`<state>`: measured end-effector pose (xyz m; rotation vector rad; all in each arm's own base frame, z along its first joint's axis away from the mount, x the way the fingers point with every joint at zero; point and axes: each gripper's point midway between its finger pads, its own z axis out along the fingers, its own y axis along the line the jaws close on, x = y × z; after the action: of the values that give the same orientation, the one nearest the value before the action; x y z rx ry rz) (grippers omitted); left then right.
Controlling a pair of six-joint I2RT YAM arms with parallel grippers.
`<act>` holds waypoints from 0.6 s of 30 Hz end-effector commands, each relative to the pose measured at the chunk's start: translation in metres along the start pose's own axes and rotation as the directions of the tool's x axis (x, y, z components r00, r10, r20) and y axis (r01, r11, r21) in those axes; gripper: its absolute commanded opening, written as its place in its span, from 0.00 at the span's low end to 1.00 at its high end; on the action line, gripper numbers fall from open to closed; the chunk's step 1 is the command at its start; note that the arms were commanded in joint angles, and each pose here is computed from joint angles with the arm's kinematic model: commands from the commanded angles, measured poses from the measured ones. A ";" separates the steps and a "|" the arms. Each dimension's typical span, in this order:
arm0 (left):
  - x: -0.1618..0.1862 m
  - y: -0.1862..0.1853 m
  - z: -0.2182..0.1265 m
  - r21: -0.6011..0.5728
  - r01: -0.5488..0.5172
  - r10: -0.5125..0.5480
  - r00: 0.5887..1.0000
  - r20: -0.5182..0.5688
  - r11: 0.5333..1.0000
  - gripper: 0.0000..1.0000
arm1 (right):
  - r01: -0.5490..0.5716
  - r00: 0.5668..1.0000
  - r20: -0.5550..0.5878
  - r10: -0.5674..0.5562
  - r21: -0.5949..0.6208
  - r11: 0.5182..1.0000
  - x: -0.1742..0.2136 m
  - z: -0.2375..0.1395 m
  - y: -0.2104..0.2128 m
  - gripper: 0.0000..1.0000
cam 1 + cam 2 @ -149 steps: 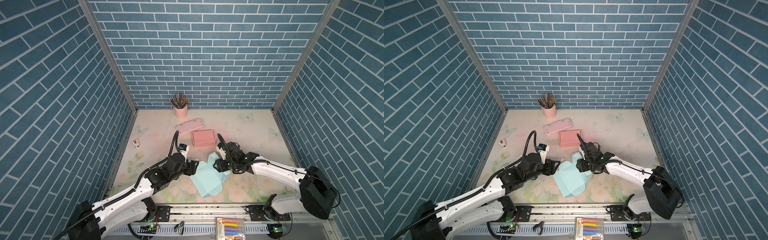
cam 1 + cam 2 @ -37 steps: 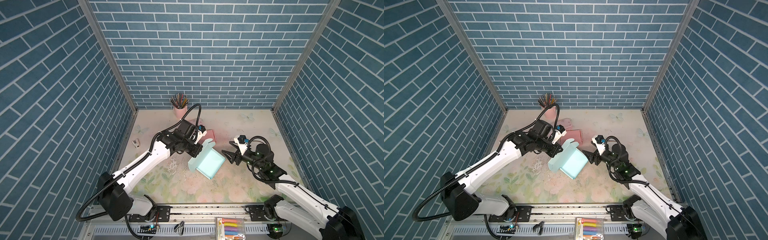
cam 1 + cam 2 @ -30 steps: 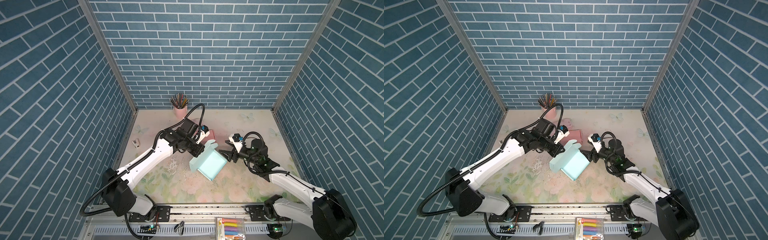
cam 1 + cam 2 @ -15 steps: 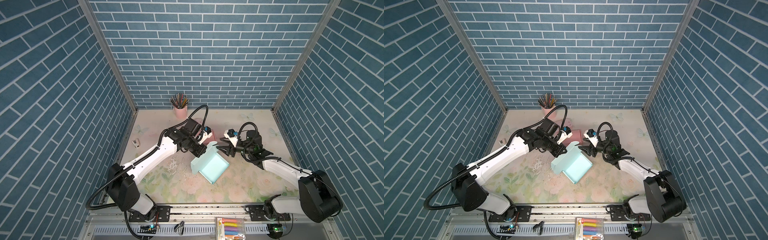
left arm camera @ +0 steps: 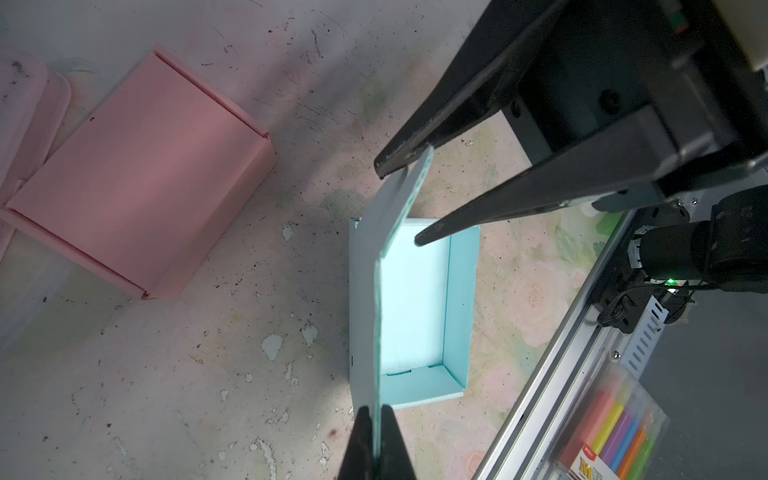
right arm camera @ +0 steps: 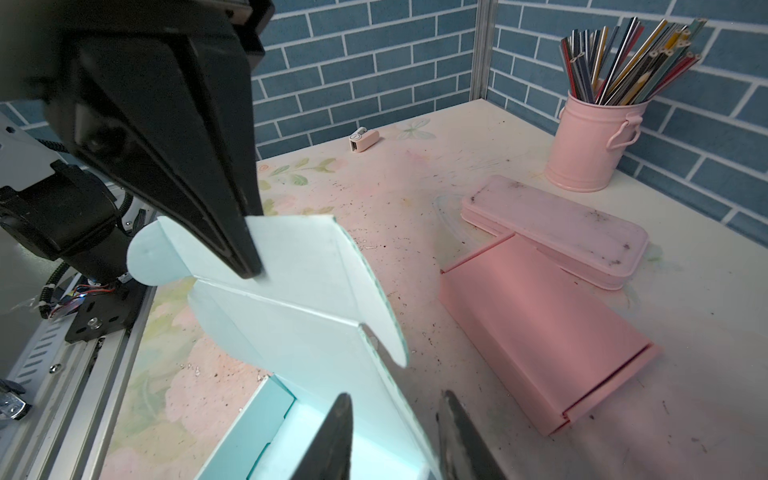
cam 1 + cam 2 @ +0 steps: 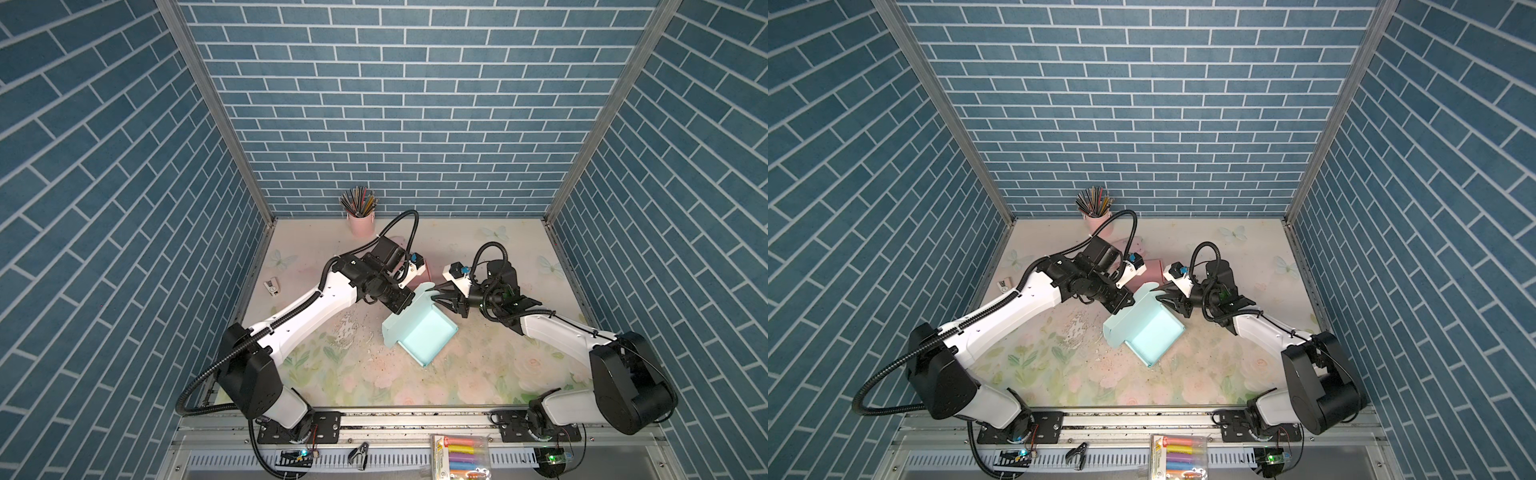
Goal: Fold the paper box
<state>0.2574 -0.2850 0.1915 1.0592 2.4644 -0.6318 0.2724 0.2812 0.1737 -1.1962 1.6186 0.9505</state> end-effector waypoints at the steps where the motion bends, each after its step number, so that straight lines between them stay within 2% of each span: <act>1: -0.008 0.000 -0.002 -0.012 -0.037 0.037 0.999 0.010 0.999 0.02 | 0.059 0.998 -0.008 -0.059 -0.023 0.998 -0.001 0.003 0.003 0.25; 8: -0.007 0.006 0.001 -0.040 -0.039 0.039 0.999 -0.002 0.998 0.03 | 0.063 0.997 -0.031 -0.064 -0.033 0.997 0.002 0.007 0.007 0.11; 13: -0.010 0.010 0.002 -0.066 -0.046 0.046 0.999 0.000 0.997 0.10 | 0.071 0.996 -0.055 -0.072 -0.007 0.997 0.008 0.007 0.007 0.05; 18: -0.009 0.010 0.002 -0.067 -0.045 0.047 0.999 0.018 0.997 0.35 | 0.074 0.997 -0.043 -0.071 0.070 0.995 0.014 -0.002 0.005 0.03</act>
<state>0.2681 -0.2826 0.1866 1.0573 2.4633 -0.5504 0.2652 0.2810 0.1574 -1.2348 1.6489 0.8844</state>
